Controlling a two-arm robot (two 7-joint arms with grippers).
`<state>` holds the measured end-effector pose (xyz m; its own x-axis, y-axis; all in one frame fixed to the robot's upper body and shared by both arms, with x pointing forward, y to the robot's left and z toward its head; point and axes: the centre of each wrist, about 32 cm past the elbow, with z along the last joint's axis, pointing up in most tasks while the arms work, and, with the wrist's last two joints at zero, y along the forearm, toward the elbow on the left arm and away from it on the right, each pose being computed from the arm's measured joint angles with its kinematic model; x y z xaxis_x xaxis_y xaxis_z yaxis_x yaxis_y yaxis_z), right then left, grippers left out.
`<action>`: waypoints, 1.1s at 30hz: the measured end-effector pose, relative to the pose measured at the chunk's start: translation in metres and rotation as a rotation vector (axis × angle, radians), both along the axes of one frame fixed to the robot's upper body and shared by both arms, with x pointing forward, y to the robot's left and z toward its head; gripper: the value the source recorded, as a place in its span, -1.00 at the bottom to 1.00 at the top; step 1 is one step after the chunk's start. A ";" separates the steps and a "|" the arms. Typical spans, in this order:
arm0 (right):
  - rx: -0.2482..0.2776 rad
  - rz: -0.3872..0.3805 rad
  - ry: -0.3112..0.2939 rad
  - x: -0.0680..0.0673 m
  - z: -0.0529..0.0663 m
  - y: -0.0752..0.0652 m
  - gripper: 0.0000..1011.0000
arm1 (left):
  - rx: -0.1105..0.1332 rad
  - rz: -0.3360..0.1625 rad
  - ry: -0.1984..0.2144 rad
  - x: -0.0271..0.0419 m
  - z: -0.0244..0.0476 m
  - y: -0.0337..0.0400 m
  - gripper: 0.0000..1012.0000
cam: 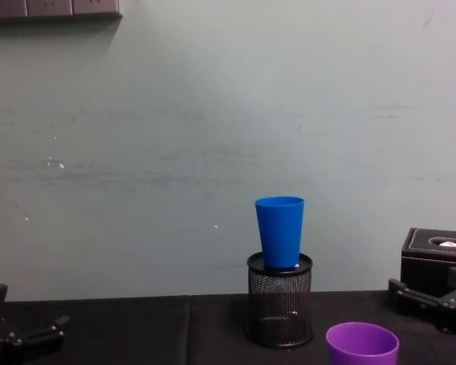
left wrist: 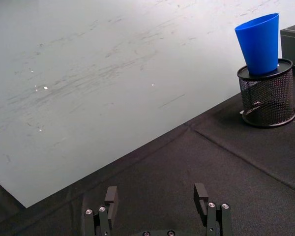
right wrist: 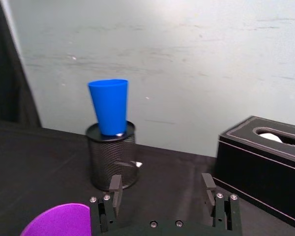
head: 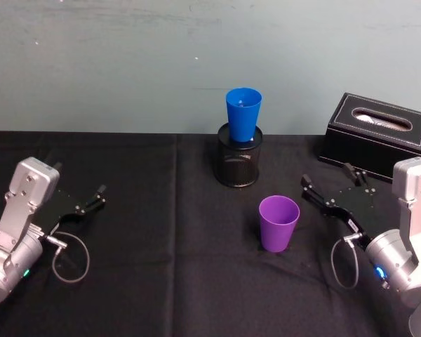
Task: Pick up one cup with a gripper and tap it against the other cup.
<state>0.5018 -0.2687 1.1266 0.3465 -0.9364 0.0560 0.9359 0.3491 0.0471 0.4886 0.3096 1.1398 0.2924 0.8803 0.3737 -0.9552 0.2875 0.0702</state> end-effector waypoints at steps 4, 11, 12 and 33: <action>-0.006 -0.032 0.011 0.000 0.000 0.000 0.98 | 0.000 0.000 0.000 0.0000 0.0000 0.0000 1.00; -0.027 -0.063 0.044 0.000 -0.003 0.002 0.98 | 0.000 0.000 0.000 0.0000 0.0000 0.0000 1.00; -0.034 -0.065 0.055 0.000 -0.003 0.003 0.98 | 0.000 0.000 0.000 0.0000 0.0000 0.0000 1.00; -0.052 -0.110 0.138 0.004 -0.010 0.002 0.98 | 0.000 0.000 0.000 0.0000 0.0000 0.0000 1.00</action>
